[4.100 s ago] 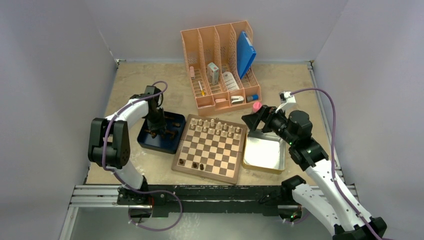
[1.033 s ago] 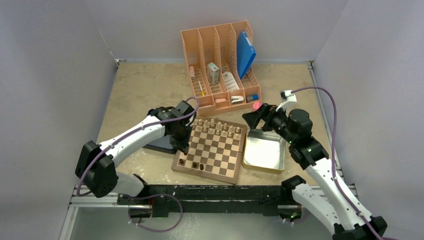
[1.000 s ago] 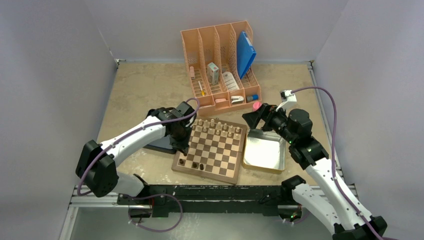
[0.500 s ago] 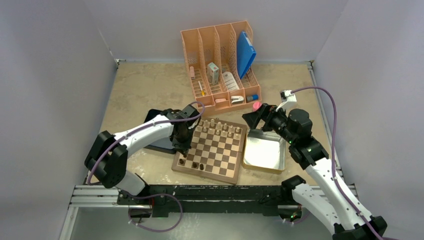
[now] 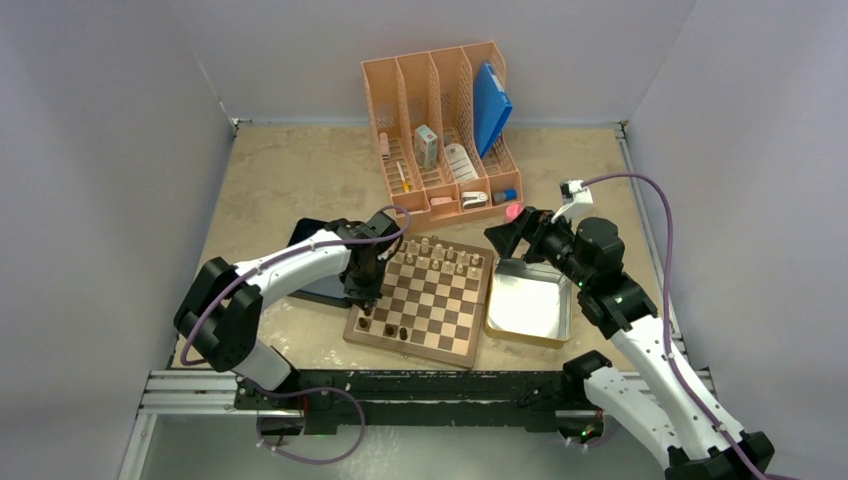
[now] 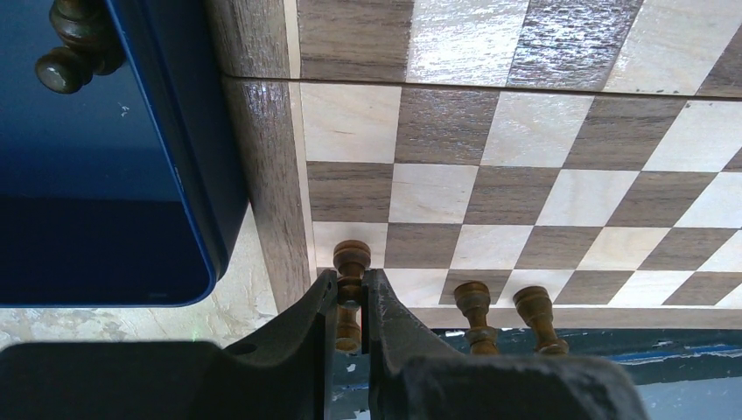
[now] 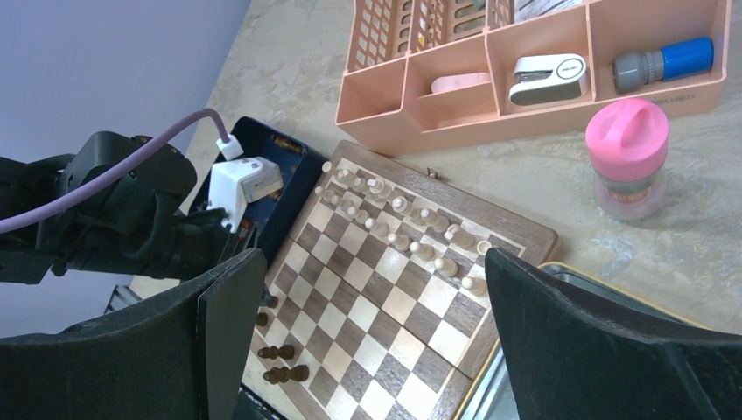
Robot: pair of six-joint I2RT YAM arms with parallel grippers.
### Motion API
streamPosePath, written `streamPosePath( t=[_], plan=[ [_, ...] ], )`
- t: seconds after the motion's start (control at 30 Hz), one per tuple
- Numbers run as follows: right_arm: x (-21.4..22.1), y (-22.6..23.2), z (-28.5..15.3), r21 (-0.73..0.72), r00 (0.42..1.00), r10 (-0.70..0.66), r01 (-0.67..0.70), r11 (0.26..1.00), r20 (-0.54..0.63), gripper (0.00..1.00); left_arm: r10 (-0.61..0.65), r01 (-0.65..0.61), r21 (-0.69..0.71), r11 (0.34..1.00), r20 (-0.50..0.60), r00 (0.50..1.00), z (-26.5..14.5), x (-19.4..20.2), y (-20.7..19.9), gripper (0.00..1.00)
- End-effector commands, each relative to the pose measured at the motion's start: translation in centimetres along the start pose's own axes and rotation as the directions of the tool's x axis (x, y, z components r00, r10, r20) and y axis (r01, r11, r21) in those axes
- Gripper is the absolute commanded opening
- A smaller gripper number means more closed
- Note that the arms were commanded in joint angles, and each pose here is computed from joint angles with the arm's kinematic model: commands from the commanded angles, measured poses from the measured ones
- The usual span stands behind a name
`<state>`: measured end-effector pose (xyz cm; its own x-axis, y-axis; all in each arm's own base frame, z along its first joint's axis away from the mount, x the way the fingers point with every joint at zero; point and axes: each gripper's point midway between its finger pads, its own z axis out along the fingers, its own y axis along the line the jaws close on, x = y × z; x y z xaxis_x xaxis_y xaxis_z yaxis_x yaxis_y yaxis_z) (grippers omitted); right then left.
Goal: Set up the chess pieces on the board
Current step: Place the chess piece on the chessboard.
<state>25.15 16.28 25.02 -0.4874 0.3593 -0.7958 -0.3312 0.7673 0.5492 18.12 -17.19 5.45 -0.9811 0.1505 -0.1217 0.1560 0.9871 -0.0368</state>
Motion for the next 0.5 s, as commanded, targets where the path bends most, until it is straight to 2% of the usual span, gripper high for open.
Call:
streamPosePath(
  t=[0.0, 0.3, 0.47],
  plan=[
    [-3.0, 1.6, -0.4, -0.033, 0.997, -0.024, 0.027, 0.999, 0.079, 0.97, -0.009, 0.009, -0.013, 1.000, 0.026, 1.000, 0.3, -0.6, 0.0, 0.12],
    [-2.4, 1.3, -0.2, -0.030, 0.998, -0.013, 0.015, 0.999, 0.067, 0.97, 0.009, -0.010, 0.025, 1.000, 0.034, 0.999, 0.0, -0.7, -0.6, 0.24],
    [-2.3, 1.3, -0.2, -0.033, 0.997, -0.014, 0.016, 0.999, 0.072, 0.97, 0.010, -0.014, 0.059, 0.998, 0.075, 0.997, -1.4, -1.5, -1.2, 0.29]
  ],
)
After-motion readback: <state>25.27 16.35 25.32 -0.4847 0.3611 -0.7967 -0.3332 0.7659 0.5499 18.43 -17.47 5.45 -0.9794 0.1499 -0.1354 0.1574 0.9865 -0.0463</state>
